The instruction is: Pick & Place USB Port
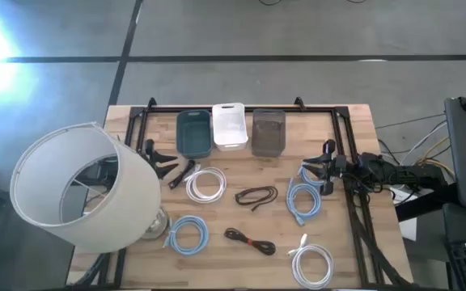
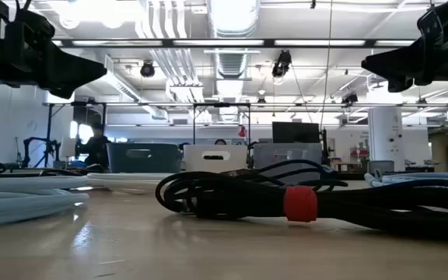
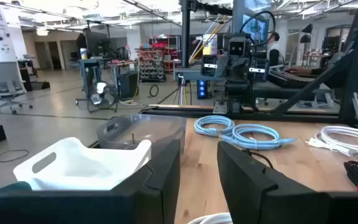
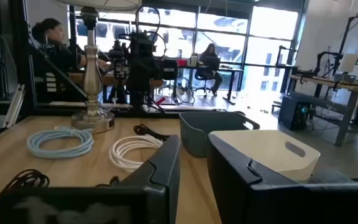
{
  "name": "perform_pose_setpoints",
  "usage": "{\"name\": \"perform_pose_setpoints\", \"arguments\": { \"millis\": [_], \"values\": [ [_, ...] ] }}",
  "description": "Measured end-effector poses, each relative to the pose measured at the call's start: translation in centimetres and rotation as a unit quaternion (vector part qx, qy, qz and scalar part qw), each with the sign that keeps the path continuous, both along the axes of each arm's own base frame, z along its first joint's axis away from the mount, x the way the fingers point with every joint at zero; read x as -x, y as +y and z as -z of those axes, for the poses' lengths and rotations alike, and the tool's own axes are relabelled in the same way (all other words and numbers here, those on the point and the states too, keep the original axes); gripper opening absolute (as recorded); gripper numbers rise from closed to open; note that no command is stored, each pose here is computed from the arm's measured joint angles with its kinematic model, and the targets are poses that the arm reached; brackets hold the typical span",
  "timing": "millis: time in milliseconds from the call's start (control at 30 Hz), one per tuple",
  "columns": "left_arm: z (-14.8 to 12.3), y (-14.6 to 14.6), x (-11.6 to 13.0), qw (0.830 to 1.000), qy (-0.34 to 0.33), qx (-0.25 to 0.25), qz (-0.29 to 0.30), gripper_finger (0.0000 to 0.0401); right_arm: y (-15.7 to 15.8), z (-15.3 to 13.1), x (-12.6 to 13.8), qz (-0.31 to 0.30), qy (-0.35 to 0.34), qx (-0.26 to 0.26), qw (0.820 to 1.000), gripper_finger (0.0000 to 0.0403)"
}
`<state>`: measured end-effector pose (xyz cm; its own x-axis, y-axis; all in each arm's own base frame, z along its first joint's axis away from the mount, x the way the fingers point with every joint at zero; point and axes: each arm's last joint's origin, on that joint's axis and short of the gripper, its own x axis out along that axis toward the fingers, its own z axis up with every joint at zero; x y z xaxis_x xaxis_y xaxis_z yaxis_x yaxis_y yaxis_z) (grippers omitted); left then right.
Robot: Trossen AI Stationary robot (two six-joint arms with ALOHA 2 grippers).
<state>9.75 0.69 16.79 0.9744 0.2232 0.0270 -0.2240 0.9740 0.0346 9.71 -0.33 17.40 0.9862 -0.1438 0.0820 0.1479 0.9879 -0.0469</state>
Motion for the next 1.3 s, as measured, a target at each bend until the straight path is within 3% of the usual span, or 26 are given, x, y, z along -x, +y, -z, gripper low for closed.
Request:
{"name": "perform_pose_setpoints", "arguments": {
  "millis": [300, 733, 1300],
  "values": [
    [0.0, 0.0, 0.0, 1.0, 0.0, 0.0, 0.0, 0.011, 0.0, -0.01, 0.0, 0.0, 0.0, 0.0, 1.0, 0.0086],
    [0.0, 0.0, 0.0, 1.0, 0.0, 0.0, 0.0, 0.011, 0.0, 0.0, 0.0, 0.0, 0.0, 0.0, 1.0, 0.0068],
    [0.0, 0.0, 0.0, 1.0, 0.0, 0.0, 0.0, 0.011, 0.0, 0.0, 0.0, 0.0, 0.0, 0.0, 1.0, 0.0084]
  ]
}}
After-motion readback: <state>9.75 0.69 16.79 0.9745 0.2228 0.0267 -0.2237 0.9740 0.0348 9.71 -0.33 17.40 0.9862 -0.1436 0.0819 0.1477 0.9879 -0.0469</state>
